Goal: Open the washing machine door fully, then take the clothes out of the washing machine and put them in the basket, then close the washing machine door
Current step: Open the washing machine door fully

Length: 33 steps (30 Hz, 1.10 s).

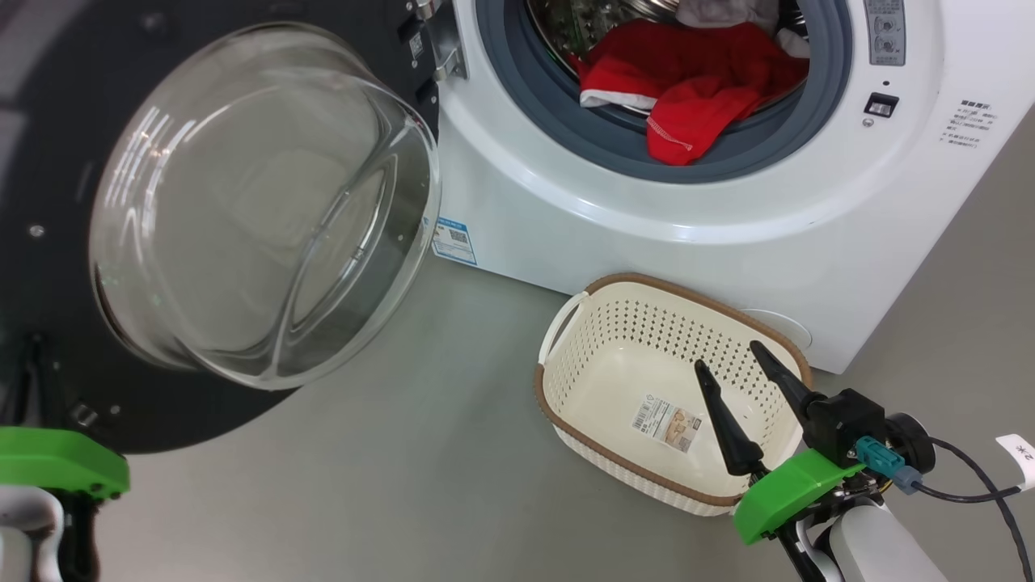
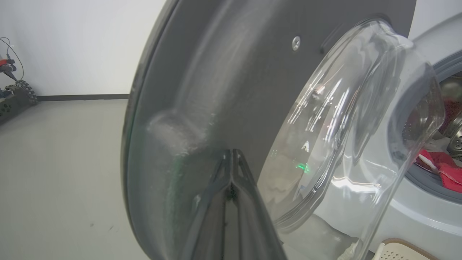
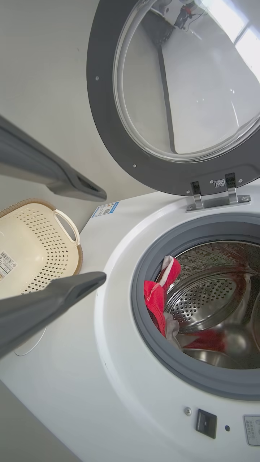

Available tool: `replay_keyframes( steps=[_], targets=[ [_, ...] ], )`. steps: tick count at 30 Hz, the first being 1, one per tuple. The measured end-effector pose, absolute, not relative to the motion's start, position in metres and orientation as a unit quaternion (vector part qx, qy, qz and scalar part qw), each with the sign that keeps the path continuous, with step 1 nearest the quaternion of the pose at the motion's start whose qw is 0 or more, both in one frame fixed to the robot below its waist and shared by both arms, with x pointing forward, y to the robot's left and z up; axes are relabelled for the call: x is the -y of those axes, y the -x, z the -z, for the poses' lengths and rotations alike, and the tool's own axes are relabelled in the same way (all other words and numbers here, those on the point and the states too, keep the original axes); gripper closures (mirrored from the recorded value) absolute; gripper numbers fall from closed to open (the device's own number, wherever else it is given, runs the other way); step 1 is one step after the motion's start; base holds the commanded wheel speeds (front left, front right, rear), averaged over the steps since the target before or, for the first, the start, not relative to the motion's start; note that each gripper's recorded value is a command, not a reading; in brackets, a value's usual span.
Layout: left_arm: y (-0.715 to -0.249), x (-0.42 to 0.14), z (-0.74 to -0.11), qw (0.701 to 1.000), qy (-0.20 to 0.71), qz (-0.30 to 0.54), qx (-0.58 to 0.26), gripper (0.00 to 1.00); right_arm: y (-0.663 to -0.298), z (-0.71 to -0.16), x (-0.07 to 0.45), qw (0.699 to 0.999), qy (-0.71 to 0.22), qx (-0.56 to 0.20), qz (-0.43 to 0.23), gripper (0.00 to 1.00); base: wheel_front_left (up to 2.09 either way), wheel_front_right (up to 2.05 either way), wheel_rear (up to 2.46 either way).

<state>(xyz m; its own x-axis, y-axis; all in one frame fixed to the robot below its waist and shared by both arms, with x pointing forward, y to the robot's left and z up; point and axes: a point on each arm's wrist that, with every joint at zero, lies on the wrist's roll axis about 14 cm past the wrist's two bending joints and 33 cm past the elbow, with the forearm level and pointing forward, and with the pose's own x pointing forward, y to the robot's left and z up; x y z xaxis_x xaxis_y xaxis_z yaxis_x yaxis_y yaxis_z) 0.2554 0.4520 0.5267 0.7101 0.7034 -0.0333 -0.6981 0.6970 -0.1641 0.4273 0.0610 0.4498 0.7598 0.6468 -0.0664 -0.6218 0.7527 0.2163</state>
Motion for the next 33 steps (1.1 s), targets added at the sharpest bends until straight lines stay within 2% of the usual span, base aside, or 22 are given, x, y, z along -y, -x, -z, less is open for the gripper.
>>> replay_keyframes(
  steps=[16, 27, 28, 29, 30, 31, 33],
  targets=[
    [-0.275, -0.485, -0.532, 0.917, 0.071, -0.393, 0.014, 1.00, -0.429, -0.431, -0.060, 0.932, -0.084, -0.089, -0.342, 0.00, 0.00, 0.00, 0.00],
    [-0.288, -0.483, -0.544, 0.922, 0.061, -0.380, 0.035, 1.00, -0.435, -0.443, -0.053, 0.937, -0.084, -0.073, -0.331, 0.00, 0.00, 0.00, 0.00],
    [-0.290, -0.482, -0.549, 0.923, 0.058, -0.377, 0.042, 0.83, -0.435, -0.445, -0.052, 0.938, -0.085, -0.071, -0.329, 0.00, 0.00, 0.00, 0.00],
    [-0.292, -0.479, -0.553, 0.925, 0.055, -0.374, 0.050, 0.60, -0.435, -0.447, -0.051, 0.939, -0.086, -0.068, -0.327, 0.00, 0.00, 0.00, 0.00],
    [-0.293, -0.477, -0.560, 0.926, 0.048, -0.369, 0.059, 0.20, -0.435, -0.448, -0.049, 0.940, -0.086, -0.067, -0.324, 0.00, 0.00, 0.00, 0.00],
    [-0.296, -0.473, -0.566, 0.928, 0.041, -0.364, 0.069, 0.00, -0.436, -0.449, -0.046, 0.941, -0.086, -0.065, -0.321, 0.00, 0.00, 0.00, 0.00],
    [-0.299, -0.465, -0.580, 0.930, 0.017, -0.358, 0.088, 0.00, -0.438, -0.453, -0.040, 0.944, -0.087, -0.059, -0.313, 0.00, 0.00, 0.00, 0.00]
  ],
)
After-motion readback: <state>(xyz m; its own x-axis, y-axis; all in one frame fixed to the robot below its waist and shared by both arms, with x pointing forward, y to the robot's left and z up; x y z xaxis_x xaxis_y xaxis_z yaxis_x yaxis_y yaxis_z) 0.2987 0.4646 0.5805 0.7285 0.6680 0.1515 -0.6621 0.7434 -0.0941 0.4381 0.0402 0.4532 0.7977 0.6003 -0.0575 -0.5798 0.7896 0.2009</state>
